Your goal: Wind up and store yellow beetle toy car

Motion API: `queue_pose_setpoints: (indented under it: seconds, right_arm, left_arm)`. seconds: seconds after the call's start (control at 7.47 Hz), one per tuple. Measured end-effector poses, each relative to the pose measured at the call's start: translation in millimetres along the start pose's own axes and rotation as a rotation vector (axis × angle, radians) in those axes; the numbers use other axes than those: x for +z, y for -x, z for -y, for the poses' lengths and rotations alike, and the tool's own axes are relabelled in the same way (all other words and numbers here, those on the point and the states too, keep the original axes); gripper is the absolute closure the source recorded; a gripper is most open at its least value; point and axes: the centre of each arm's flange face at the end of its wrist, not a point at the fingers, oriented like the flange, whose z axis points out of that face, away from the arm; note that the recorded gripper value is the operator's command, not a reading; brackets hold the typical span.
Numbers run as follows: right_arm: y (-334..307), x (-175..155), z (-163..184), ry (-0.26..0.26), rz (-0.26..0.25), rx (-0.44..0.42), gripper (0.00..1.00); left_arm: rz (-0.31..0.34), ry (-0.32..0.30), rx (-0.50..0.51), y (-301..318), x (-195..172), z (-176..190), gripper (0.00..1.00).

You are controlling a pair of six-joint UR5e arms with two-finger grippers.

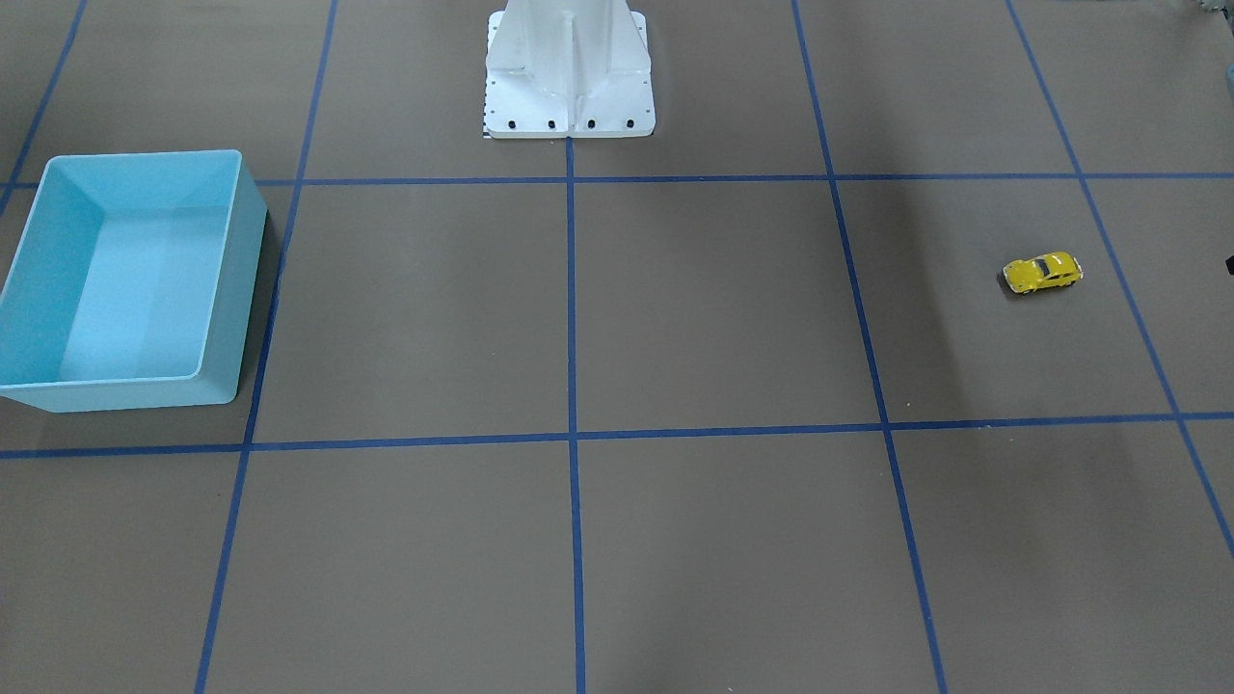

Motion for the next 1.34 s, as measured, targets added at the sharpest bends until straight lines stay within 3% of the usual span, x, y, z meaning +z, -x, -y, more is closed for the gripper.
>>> queue_pose_setpoints:
  seconds: [0.4, 0.67, 1.34]
  right_arm:
    - [-0.6, 0.2, -0.3, 0.000, 0.001, 0.001, 0.00]
    - [-1.4, -1.7, -0.2, -0.006, 0.007, 0.006, 0.00]
    - [-6.7, -5.8, -3.3, -0.016, 0.006, 0.019, 0.00]
  left_arm:
    - [-0.055, 0.056, 0.141, -75.7, 25.6, 6.8, 0.00]
    - [-0.137, 0.093, 0.231, -115.8, 43.1, -2.2, 0.00]
    - [-0.204, 0.024, 0.542, -118.5, 44.7, -33.4, 0.00]
